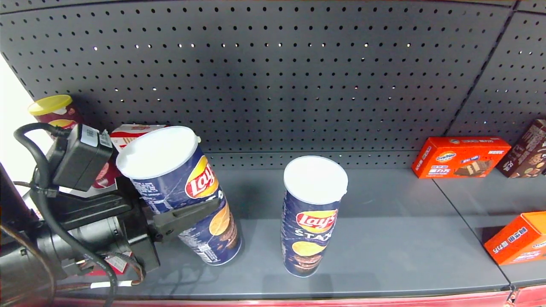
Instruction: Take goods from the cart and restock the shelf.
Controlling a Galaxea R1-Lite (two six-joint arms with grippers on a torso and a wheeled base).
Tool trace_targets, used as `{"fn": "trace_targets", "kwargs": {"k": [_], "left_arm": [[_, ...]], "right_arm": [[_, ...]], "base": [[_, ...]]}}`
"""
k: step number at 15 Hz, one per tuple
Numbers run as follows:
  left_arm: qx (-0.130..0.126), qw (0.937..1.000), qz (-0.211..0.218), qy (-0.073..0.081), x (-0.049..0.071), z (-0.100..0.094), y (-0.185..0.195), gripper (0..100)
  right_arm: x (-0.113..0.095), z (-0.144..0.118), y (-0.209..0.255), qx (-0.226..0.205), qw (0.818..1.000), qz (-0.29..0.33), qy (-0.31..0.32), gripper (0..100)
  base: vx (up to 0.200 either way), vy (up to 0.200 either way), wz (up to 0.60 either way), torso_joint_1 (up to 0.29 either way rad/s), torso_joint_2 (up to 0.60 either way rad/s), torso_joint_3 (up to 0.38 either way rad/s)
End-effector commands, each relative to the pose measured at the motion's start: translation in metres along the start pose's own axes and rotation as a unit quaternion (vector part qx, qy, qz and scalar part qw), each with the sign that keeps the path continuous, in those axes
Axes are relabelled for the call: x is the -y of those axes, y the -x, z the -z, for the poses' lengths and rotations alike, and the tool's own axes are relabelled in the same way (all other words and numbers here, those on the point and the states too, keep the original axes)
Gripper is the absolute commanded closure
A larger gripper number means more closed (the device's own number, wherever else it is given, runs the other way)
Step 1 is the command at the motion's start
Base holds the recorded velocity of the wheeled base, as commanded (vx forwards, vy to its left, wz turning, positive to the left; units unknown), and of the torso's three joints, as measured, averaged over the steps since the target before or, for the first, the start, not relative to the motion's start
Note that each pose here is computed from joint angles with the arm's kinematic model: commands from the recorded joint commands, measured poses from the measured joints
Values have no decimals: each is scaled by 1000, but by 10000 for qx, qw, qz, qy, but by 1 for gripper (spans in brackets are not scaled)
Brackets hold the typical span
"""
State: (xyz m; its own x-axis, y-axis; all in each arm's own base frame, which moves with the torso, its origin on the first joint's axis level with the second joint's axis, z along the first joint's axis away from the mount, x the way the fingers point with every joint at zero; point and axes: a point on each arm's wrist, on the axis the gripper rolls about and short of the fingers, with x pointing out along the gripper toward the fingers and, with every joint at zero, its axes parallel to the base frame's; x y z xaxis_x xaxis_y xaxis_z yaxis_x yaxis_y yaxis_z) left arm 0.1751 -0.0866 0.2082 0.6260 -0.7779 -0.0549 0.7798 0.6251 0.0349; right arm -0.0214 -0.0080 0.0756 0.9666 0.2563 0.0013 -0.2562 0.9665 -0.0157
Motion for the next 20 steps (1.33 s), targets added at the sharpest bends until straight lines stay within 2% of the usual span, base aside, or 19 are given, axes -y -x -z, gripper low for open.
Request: {"fn": "trace_targets", "kwargs": {"k": [1, 3, 5, 6, 10, 11, 12, 13, 14, 16, 18, 20], "left_arm": [[-37, 10000, 12, 10, -6, -2, -11, 100], [-43, 10000, 13, -25, -17, -6, -31, 100], [29, 9998, 69, -161, -26, -14, -50, 100], [-17, 9997, 150, -192, -32, -14, -59, 100], [-167, 9988, 433, -167, -38, -22, -82, 100], [-152, 9981, 511, -302, -47, -29, -97, 100], [-250, 9976, 526, -370, -53, -28, -108, 100], [-250, 9976, 526, -370, -53, -28, -108, 100], [-382, 9959, 688, -450, -59, -26, -121, 100], [-522, 9934, 916, -456, -64, -19, -131, 100], [-572, 9928, 928, -495, -71, -14, -145, 100], [-520, 9931, 906, -540, -79, -14, -157, 100]], "right_arm": [[0, 0, 0, 1, 10000, 0, -2, 0], [0, 0, 0, 1, 10000, -8, 6, 0], [0, 0, 0, 1, 10000, 0, 6, 0], [0, 0, 0, 1, 10000, 0, 6, 0], [0, 0, 0, 1, 10000, 0, -2, 0], [0, 0, 0, 1, 10000, 0, -2, 0], [0, 0, 0, 1, 10000, 0, -2, 0], [0, 0, 0, 1, 10000, 0, -2, 0], [0, 0, 0, 1, 10000, 0, -2, 0], [0, 0, 0, 1, 10000, 0, 6, 0], [0, 0, 0, 1, 10000, 0, -2, 0], [0, 0, 0, 1, 10000, 0, -2, 0]], "base": [[0, 0, 0, 0, 0, 0], [0, 0, 0, 0, 0, 0], [0, 0, 0, 0, 0, 0], [0, 0, 0, 0, 0, 0], [0, 0, 0, 0, 0, 0], [0, 0, 0, 0, 0, 0], [0, 0, 0, 0, 0, 0], [0, 0, 0, 0, 0, 0], [0, 0, 0, 0, 0, 0], [0, 0, 0, 0, 0, 0], [0, 0, 0, 0, 0, 0], [0, 0, 0, 0, 0, 0]]}}
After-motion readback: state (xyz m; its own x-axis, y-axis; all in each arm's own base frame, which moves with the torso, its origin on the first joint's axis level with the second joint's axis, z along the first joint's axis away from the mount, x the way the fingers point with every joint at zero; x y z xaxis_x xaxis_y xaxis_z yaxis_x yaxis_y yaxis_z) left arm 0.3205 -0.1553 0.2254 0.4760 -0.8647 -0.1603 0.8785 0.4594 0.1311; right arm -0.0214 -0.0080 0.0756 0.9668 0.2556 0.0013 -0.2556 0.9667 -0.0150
